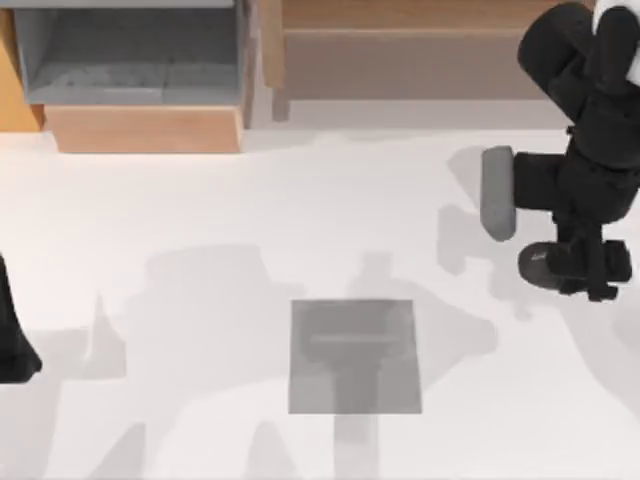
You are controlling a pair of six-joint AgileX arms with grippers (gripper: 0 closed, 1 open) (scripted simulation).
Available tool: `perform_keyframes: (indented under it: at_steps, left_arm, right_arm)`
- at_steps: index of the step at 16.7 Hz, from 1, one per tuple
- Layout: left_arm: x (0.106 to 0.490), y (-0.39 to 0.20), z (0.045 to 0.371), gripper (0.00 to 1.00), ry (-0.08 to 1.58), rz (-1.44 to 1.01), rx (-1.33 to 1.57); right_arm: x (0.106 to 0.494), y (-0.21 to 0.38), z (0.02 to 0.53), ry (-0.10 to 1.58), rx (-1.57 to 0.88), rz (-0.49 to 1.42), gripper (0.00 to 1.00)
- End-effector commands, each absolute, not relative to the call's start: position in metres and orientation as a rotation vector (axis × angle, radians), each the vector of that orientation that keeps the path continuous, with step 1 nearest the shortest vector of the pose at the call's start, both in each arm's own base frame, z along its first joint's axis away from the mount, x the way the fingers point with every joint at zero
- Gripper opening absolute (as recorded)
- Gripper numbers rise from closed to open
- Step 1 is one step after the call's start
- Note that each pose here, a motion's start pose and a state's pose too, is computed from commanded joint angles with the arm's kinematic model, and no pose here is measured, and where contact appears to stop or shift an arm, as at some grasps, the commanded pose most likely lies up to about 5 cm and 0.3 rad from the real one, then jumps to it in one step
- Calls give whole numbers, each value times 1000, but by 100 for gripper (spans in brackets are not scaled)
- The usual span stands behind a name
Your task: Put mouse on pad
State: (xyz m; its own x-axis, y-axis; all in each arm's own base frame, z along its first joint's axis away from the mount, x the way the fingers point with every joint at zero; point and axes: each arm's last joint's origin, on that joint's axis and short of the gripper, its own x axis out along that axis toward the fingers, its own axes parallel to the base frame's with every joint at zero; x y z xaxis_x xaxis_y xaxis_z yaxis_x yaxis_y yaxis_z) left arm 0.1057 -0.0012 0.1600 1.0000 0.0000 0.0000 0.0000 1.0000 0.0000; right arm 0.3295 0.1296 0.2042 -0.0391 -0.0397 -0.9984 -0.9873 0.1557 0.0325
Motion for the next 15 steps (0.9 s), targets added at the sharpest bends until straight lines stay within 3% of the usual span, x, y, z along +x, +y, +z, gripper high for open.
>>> perform_keyframes:
  at_steps: [8, 15]
  left_arm:
    - [106, -1, 160, 100, 0, 0, 0]
    - [106, -1, 160, 100, 0, 0, 0]
  right_arm:
    - [310, 244, 178, 1633, -528, 475, 0]
    - [297, 293, 180, 1624, -92, 59, 0]
